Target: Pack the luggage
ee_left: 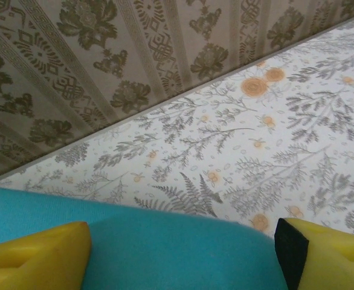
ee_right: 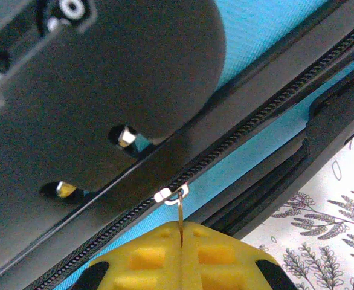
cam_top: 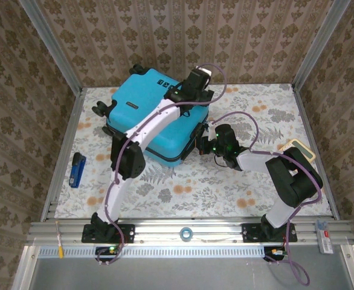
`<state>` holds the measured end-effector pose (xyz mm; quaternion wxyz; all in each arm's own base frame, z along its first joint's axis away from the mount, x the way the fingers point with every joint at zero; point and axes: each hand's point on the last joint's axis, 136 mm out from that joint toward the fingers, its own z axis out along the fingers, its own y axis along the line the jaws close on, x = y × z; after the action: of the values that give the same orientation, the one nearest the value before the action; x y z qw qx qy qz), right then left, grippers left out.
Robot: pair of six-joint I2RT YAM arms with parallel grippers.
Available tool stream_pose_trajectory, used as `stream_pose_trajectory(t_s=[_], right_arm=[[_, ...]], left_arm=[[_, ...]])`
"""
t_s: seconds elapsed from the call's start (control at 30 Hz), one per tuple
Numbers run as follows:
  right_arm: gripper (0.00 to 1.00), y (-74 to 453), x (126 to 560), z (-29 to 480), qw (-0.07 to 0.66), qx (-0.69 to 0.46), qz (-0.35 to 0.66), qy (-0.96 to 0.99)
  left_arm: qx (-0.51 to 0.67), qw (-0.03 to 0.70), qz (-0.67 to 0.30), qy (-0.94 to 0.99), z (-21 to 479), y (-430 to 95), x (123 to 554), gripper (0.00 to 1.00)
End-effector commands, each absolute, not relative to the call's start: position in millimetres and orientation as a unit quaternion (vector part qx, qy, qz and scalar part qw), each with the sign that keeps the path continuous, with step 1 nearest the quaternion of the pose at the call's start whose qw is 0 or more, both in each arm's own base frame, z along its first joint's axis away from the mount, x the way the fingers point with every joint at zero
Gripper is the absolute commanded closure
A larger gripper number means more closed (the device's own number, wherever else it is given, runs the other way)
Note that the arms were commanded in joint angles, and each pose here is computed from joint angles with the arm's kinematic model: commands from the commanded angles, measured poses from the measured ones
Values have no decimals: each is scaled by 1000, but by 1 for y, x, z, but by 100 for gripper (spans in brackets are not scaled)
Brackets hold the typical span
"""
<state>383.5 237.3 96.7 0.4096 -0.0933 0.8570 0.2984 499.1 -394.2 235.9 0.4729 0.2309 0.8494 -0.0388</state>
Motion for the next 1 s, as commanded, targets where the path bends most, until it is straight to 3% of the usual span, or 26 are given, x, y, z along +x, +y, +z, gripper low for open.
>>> stream_pose_trajectory(t_s=[0.0, 0.17, 0.57, 0.97], right_arm=[[100, 238, 375, 95, 409, -104, 296, 857], [100, 236, 374, 96, 409, -102, 292, 858], [100, 169, 421, 89, 384, 2, 256, 887], [100, 199, 391, 106, 387, -80, 303, 868]], left_arm=[[239, 456, 34, 857, 224, -378, 501, 21], [299, 403, 54, 863, 196, -379, 478, 32], [373, 307, -21, 875, 122, -364, 406, 39], [419, 293, -115, 852, 108, -367, 358, 43]])
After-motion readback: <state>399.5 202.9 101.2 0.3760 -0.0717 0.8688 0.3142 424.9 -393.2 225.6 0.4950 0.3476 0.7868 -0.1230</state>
